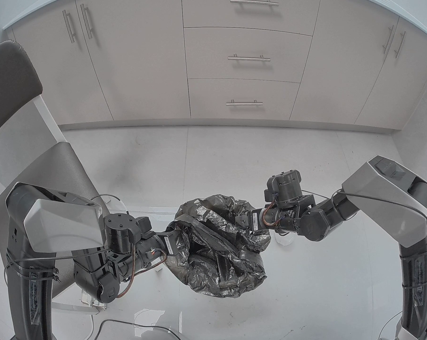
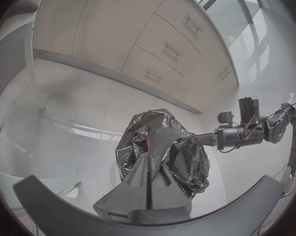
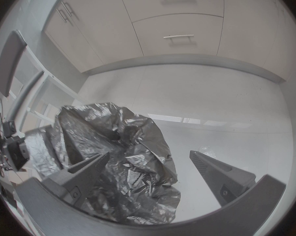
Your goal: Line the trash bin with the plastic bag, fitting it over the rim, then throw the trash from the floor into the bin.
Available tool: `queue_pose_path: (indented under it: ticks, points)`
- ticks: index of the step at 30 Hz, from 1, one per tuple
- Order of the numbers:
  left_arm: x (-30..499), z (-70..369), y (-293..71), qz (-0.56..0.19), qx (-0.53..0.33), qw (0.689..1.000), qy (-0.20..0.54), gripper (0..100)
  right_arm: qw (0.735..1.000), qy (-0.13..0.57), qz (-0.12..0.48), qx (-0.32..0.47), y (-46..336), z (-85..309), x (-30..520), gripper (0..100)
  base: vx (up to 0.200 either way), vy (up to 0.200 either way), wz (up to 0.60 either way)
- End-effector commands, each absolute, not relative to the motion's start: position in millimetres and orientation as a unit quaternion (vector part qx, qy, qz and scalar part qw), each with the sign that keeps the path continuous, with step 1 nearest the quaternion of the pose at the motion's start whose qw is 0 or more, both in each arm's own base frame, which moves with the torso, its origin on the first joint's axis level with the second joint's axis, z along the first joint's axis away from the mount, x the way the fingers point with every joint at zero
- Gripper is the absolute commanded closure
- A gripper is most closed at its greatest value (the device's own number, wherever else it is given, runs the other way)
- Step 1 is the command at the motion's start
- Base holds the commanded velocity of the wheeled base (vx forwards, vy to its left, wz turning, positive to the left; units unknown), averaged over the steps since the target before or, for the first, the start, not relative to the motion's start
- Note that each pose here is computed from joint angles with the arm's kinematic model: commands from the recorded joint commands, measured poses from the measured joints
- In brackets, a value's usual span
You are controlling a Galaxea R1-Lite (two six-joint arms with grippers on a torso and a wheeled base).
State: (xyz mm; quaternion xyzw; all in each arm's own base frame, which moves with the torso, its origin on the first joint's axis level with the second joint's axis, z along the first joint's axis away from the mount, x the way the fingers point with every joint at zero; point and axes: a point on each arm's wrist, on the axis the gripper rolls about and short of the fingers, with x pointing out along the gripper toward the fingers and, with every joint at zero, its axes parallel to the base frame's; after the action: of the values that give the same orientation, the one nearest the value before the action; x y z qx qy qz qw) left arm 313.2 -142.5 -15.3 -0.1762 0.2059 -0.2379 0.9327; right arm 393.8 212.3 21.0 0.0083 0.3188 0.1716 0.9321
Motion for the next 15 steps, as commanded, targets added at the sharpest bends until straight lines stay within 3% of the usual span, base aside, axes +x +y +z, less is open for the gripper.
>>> queue_pose_path:
  ticks: [1,7,15]
  points:
    - [313,-14,-142,-0.238,-0.177,0.933,0.204,100,0.938,0.296,0.179,0.019,210,52,383,0,0.000,0.000,0.00]
    - [313,-14,-142,-0.238,-0.177,0.933,0.204,100,0.946,0.272,0.171,0.027,205,58,388,0,0.000,0.000,0.00]
    - [313,-15,-143,-0.238,-0.176,0.933,0.205,100,0.945,0.292,0.143,0.027,186,36,401,0,0.000,0.000,0.00]
